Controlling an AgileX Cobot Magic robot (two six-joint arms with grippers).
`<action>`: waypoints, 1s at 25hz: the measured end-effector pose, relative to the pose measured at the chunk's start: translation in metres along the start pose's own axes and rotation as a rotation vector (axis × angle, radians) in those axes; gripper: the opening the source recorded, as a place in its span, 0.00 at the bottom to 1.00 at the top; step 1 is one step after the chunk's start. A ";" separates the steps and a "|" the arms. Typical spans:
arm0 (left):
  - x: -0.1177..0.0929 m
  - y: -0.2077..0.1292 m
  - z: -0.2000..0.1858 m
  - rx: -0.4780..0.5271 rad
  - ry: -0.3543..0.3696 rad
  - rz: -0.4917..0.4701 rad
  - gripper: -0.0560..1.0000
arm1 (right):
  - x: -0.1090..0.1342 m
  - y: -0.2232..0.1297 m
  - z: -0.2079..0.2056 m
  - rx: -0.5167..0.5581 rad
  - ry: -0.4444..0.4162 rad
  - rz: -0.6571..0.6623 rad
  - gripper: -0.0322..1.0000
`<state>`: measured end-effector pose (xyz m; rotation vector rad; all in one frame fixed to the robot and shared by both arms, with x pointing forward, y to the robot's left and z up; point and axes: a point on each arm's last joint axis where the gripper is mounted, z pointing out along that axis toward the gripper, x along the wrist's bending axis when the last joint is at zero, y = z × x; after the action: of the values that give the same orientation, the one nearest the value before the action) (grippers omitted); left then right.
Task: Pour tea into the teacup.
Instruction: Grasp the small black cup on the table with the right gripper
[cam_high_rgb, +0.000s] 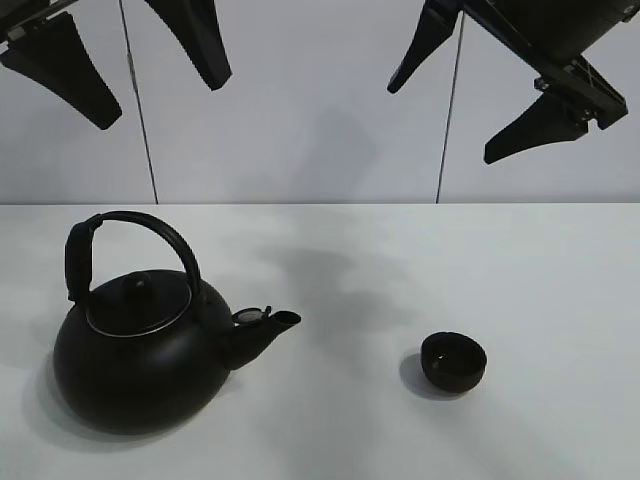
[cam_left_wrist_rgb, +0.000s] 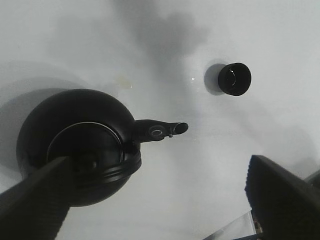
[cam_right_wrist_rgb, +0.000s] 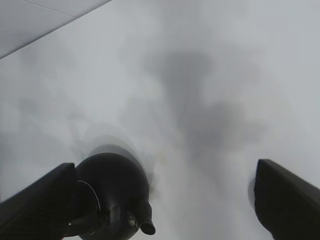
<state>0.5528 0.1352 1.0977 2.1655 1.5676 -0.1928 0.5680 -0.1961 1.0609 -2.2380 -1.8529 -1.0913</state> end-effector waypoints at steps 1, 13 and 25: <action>0.000 0.000 0.000 0.000 0.000 0.000 0.69 | 0.000 0.000 0.000 0.000 -0.002 -0.006 0.67; 0.000 0.000 0.000 0.000 0.000 -0.005 0.69 | -0.018 -0.014 0.003 0.169 -0.205 -0.273 0.62; 0.000 0.001 0.000 -0.015 0.000 0.000 0.69 | -0.014 -0.058 0.072 0.434 -0.433 -0.572 0.61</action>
<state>0.5540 0.1349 1.0981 2.1544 1.5643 -0.1808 0.5517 -0.1593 0.9770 -1.8311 -2.6796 -0.1604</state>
